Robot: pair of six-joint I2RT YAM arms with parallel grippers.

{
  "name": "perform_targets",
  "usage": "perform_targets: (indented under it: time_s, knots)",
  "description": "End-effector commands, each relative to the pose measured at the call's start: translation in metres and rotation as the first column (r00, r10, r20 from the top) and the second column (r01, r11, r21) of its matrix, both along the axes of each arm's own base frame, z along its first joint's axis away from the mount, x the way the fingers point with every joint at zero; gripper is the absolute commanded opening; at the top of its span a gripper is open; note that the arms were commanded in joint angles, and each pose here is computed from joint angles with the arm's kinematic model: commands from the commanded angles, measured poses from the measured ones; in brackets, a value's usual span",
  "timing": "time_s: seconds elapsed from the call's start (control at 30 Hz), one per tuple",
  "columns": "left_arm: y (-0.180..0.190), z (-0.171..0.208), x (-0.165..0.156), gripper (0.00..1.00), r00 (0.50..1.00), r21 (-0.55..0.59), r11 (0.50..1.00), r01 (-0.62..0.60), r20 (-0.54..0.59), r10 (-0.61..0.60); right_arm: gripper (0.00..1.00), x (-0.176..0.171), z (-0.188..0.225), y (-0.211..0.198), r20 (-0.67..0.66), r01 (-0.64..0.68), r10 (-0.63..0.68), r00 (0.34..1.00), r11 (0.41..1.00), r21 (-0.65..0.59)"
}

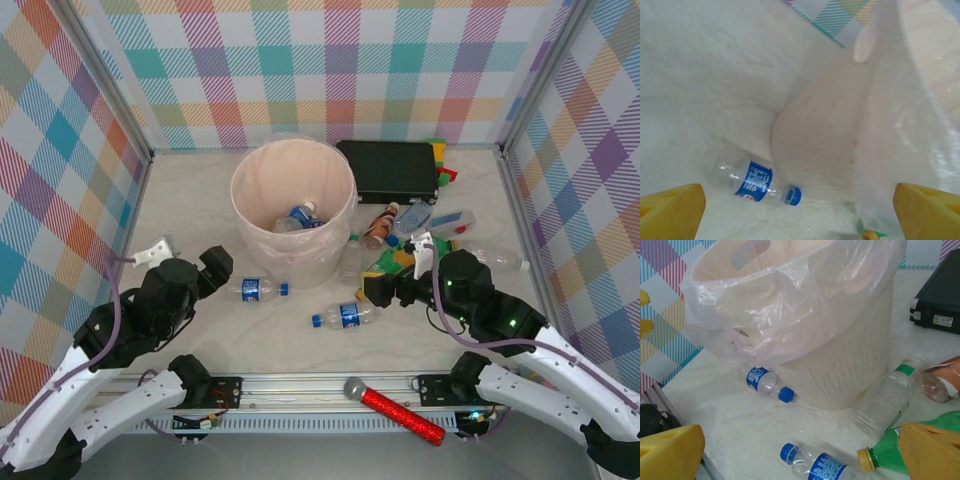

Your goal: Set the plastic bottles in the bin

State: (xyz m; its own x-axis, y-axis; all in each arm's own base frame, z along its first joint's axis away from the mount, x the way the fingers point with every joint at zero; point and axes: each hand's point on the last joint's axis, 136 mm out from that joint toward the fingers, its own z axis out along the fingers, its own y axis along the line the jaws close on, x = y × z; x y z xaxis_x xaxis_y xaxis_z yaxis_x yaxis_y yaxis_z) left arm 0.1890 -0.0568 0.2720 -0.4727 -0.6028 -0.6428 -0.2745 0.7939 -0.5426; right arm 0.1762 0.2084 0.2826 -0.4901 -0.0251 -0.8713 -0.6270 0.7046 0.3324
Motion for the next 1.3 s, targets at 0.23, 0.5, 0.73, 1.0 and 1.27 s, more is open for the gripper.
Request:
perform_targets:
  time_s: [0.23, 0.5, 0.73, 1.0, 1.27]
  knots:
    - [0.006, -0.078, -0.011, 0.96, 0.965, -0.187, 0.955, -0.229, -0.175, 0.197, 0.99, -0.005, 0.003, 0.001, 0.022, -0.022, 0.021, 1.0, 0.998, 0.058]
    - [-0.02, -0.122, 0.003, 0.91, 0.932, -0.352, 0.875, -0.334, -0.263, 0.25, 0.99, -0.021, -0.004, 0.019, -0.005, -0.156, 0.157, 0.988, 0.984, 0.08]
    - [-0.037, -0.145, 0.016, 0.91, 0.908, -0.379, 0.841, -0.385, -0.321, 0.271, 0.99, -0.026, -0.017, 0.031, -0.045, -0.214, 0.218, 0.975, 0.974, 0.076]
    - [-0.052, -0.183, 0.03, 0.9, 0.866, -0.401, 0.799, -0.449, -0.415, 0.278, 0.99, -0.027, -0.021, 0.031, -0.046, -0.22, 0.223, 0.974, 0.973, 0.063]
    - [-0.053, -0.203, 0.049, 0.88, 0.84, -0.403, 0.775, -0.487, -0.459, 0.289, 0.99, -0.026, -0.024, 0.029, -0.051, -0.213, 0.215, 0.975, 0.976, 0.052]
